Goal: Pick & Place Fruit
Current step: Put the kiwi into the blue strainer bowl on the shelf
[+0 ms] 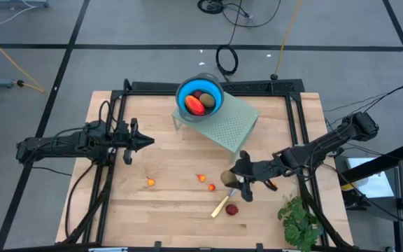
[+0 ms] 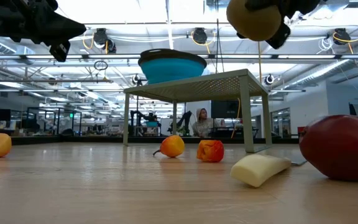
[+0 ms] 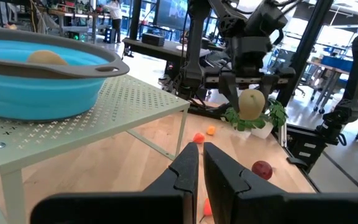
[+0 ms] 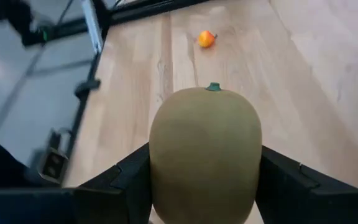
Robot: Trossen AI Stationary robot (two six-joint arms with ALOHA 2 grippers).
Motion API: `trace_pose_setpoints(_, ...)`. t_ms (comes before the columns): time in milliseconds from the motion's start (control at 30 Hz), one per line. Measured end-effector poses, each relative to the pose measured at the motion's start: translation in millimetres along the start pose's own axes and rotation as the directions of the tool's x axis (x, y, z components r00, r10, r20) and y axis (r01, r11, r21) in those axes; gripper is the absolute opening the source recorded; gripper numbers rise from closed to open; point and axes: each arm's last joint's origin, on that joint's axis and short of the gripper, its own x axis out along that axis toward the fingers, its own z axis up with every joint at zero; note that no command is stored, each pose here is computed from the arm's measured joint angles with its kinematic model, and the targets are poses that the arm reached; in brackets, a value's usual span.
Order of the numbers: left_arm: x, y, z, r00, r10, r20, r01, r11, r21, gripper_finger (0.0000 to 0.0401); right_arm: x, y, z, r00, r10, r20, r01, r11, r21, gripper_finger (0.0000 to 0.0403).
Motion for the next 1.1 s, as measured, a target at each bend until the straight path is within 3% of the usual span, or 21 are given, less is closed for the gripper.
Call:
trace_pose_setpoints(233,0.0,0.0,0.0,1.000,0.000,0.000,0.000,1.000,0.000,0.0024,0.0,0.0,0.0,1.000,0.000,0.000,0.000,0.947,-0.322,0.0210)
trace_pose_setpoints(333,0.0,0.2,0.0,1.000,0.005,0.001,-0.005,1.000,-0.001,0.0024,0.0,0.0,0.0,1.000,0.000,0.000,0.000,0.882,-0.471,0.0210)
trace_pose_setpoints(500,0.2,0.4,-0.6,1.000,0.009,-0.005,-0.009,1.000,-0.003,0.0024,0.4,-1.7,0.8,1.000,-0.004,0.001,0.004,0.733,-0.680,0.0210)
trace_pose_setpoints(767,-0.1,1.9,-8.1,0.996,0.025,-0.082,-0.027,0.999,-0.022,0.0024,2.3,-11.7,5.5,0.999,-0.035,0.012,0.030,0.603,-0.797,0.0210)
trace_pose_setpoints(1100,-0.2,2.1,-9.2,0.995,0.027,-0.094,-0.030,0.999,-0.021,0.0024,3.1,-16.0,7.8,0.999,-0.045,0.018,0.041,0.584,-0.811,0.0210)
